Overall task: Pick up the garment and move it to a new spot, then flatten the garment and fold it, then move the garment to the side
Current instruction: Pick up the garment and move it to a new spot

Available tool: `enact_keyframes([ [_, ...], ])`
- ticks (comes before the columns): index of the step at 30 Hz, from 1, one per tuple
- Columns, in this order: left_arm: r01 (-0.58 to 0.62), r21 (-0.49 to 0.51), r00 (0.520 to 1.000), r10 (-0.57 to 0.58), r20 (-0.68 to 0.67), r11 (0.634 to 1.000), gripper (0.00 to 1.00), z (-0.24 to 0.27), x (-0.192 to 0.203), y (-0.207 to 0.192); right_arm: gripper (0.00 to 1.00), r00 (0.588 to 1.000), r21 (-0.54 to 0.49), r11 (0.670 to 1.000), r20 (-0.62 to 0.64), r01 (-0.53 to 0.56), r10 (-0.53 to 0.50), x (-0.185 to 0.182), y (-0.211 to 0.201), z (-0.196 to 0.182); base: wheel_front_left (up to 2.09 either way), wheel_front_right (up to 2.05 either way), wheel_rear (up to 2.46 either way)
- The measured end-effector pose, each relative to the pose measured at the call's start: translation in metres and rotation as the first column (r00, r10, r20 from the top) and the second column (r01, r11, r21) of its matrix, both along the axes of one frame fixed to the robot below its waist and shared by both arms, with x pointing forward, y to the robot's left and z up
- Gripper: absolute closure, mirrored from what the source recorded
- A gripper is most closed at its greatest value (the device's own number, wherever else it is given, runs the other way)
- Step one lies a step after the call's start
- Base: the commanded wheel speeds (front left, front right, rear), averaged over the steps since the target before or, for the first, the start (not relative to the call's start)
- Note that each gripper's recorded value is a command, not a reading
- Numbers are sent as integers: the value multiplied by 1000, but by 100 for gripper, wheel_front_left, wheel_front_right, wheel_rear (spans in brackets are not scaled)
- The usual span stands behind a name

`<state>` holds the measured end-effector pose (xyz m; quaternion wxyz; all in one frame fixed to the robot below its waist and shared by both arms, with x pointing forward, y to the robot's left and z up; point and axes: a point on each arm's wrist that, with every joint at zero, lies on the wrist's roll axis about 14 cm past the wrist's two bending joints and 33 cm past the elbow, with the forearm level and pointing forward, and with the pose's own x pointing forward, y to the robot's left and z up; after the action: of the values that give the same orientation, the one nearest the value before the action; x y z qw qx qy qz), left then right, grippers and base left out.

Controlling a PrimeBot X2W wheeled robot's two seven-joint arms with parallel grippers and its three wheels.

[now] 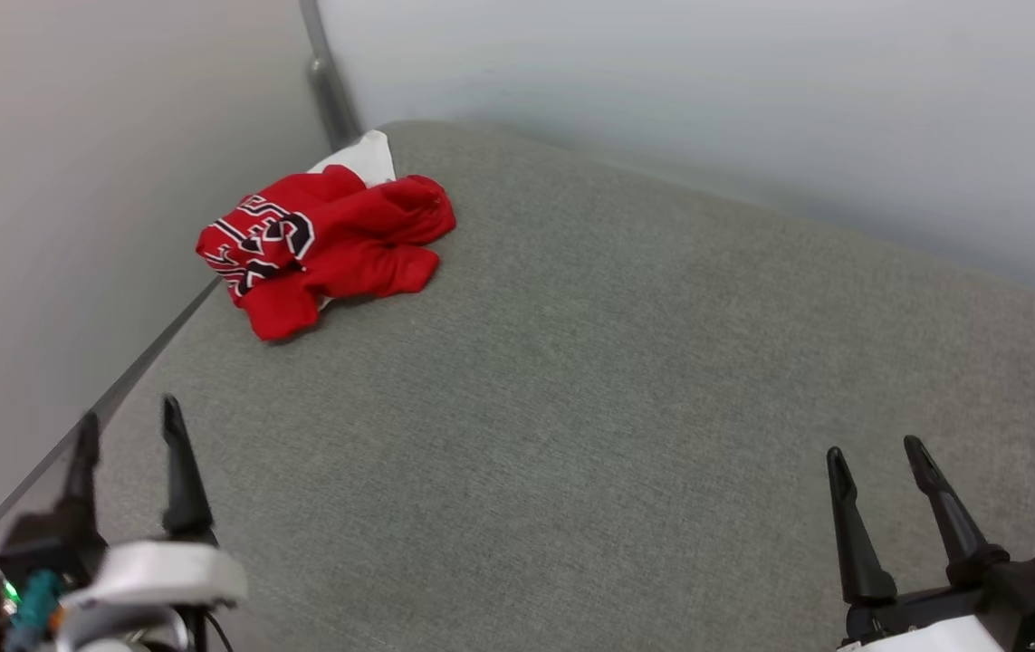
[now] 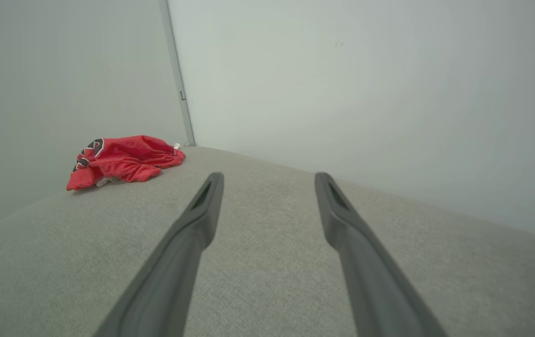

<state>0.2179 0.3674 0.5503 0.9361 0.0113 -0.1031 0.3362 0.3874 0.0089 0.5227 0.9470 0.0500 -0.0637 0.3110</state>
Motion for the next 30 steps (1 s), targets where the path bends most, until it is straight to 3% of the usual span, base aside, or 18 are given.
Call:
enact_keyframes([
  [11, 50, 161, 996, -60, 63, 986, 0, 76, 99, 72, 0, 994, -49, 993, 36, 105, -104, 47, -25, -16, 0, 0, 0],
  [20, 99, 203, 995, -98, -17, 974, 0, 87, 205, 109, 0, 974, -90, 970, 60, 225, -220, 94, -61, -44, 0, 0, 0],
  [25, 110, 113, 988, -96, -124, 988, 0, 67, 252, 130, 0, 965, -114, 959, 65, 261, -255, 109, -78, -61, 0, 0, 0],
  [28, 129, -22, 965, -130, -229, 991, 0, 34, 276, 133, 0, 960, -127, 952, 72, 277, -270, 114, -86, -68, 0, 0, 0],
  [30, 140, -115, 925, -171, -340, 984, 0, 5, 289, 130, 0, 958, -144, 948, 69, 284, -277, 116, -92, -75, 0, 0, 0],
])
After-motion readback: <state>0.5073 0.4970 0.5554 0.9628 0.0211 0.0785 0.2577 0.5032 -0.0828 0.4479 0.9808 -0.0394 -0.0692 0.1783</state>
